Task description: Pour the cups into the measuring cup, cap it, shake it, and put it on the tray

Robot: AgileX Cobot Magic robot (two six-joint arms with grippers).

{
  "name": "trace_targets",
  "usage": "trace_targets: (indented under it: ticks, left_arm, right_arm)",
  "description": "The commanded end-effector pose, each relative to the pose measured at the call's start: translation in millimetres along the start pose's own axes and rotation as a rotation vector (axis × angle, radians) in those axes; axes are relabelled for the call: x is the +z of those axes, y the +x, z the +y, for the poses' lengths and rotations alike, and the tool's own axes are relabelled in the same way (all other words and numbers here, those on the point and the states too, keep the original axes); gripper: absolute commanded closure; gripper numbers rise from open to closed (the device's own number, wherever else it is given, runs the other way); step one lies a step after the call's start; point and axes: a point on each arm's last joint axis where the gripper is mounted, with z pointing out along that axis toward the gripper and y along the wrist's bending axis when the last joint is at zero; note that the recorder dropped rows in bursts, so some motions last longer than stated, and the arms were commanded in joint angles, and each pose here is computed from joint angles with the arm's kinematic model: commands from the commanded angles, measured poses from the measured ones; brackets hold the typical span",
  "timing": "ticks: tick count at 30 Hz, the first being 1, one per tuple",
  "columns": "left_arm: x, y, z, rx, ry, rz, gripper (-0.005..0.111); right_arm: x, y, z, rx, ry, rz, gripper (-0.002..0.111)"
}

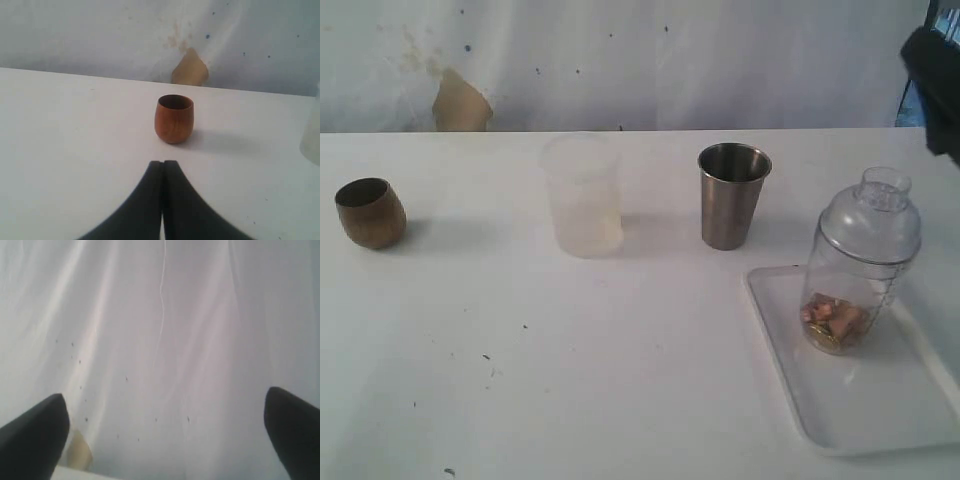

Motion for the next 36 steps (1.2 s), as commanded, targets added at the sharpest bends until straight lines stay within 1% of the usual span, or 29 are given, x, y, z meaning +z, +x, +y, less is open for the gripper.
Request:
trace_targets:
  ticks: [1,2,4,5,7,9,11,12,15,16,18,22,36]
  left_arm:
    - [0.1,1.2,0.0,-0.004,0.002,-0.003,0.107]
    - [0.1,1.2,0.0,-0.004,0.002,-0.003,0.107]
    - [0.1,1.2,0.0,-0.004,0.002,-0.003,0.107]
    - [0.1,1.2,0.0,-0.004,0.002,-0.003,0.107]
    - [0.1,1.2,0.0,-0.004,0.002,-0.003,0.107]
    - [0.1,1.2,0.0,-0.004,0.002,-0.003,0.107]
    - [0.1,1.2,0.0,-0.004,0.002,-0.003,0.107]
    - [0.1,1.2,0.0,-0.004,0.002,-0.003,0.107]
    - [0.1,1.2,0.0,-0.004,0.002,-0.003,0.107]
    - [0.1,1.2,0.0,-0.004,0.002,-0.003,0.107]
    - [0.1,1.2,0.0,-0.004,0.002,-0.003,0.107]
    - [0.1,1.2,0.0,-0.004,0.002,-0.003,0.107]
    - [0.1,1.2,0.0,-0.004,0.002,-0.003,0.107]
  right_arm:
    - [-12.1,-34.7,16.1,-0.023,-0.001,-0.091,0.037]
    - [-15.9,-41.5,19.8,-0.027,0.007,-0.097,0.046]
    - [-24.0,-50.1,26.8,-0.038,0.031,-0.060,0.073]
    - [-27.7,-50.9,28.8,-0.073,0.052,-0.017,0.085]
    - [-38.1,-53.8,34.6,-0.159,0.091,0.071,0.106]
    - [-48.4,-56.3,38.5,-0.153,0.136,0.120,0.108]
    - [-63.3,-63.6,43.7,-0.063,0.216,0.135,0.108]
    - [-68.3,-66.4,46.9,-0.058,0.227,0.134,0.108]
    - [-80.6,-73.7,60.5,-0.070,0.193,0.115,0.108]
    - [-85.8,-77.3,68.7,-0.047,0.155,0.095,0.108]
    - [-91.8,-82.7,78.6,-0.067,0.105,0.057,0.108]
    - [-102.1,-90.5,88.6,-0.104,0.084,-0.005,0.108]
    - [-102.8,-90.8,89.7,-0.097,0.068,-0.007,0.108]
